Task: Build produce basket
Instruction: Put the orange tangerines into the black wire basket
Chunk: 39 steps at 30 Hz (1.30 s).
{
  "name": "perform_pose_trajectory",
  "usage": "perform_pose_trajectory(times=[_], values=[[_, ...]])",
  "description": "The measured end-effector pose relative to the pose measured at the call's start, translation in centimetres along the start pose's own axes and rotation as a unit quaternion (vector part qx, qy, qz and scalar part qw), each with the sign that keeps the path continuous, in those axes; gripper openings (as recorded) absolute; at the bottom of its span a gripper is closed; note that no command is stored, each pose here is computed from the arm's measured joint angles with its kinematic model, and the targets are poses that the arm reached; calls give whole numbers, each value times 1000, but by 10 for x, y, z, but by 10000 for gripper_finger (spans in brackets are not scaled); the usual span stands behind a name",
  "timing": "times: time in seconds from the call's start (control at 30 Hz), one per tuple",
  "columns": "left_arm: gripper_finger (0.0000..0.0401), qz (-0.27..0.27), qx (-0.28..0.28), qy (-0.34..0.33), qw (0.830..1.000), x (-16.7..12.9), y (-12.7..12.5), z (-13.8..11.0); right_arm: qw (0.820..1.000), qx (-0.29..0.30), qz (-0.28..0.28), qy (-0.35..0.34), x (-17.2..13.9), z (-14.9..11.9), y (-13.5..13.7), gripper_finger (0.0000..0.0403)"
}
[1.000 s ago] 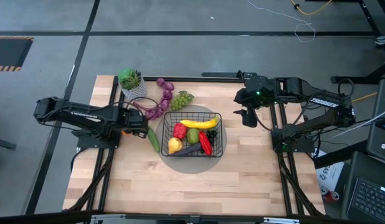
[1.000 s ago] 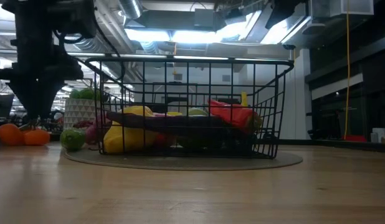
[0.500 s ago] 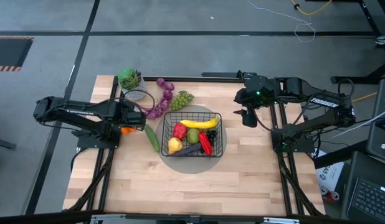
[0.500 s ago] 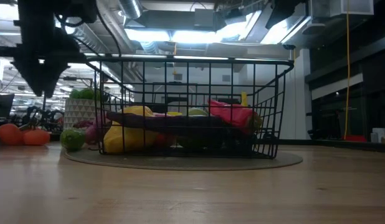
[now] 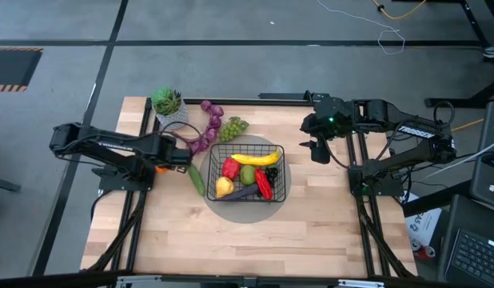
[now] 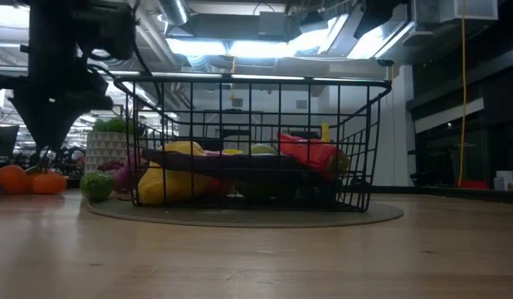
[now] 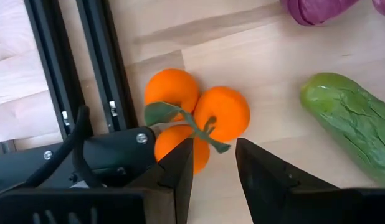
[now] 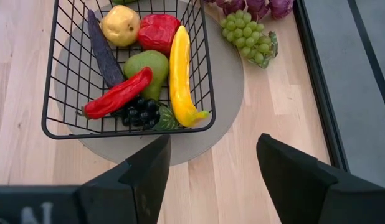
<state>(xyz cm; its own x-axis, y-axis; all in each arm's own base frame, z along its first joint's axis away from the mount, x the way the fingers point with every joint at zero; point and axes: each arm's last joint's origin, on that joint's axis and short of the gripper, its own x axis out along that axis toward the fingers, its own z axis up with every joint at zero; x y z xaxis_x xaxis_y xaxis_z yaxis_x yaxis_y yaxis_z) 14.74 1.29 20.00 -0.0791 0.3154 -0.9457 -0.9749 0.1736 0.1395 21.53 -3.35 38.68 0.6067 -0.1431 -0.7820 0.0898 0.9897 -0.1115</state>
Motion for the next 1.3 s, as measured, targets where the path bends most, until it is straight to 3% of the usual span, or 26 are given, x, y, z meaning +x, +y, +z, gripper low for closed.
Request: perform_pose_trajectory(times=[0.6, 1.03, 1.3], values=[[115, 51, 17, -6, 999, 13, -12, -1, 1000, 0, 0, 0, 0, 0, 0, 237], [114, 50, 17, -2, 999, 13, -12, -1, 1000, 0, 1, 4, 0, -1, 0, 237], [62, 52, 18, -10, 998, 13, -12, -1, 1000, 0, 0, 5, 0, -1, 0, 237]])
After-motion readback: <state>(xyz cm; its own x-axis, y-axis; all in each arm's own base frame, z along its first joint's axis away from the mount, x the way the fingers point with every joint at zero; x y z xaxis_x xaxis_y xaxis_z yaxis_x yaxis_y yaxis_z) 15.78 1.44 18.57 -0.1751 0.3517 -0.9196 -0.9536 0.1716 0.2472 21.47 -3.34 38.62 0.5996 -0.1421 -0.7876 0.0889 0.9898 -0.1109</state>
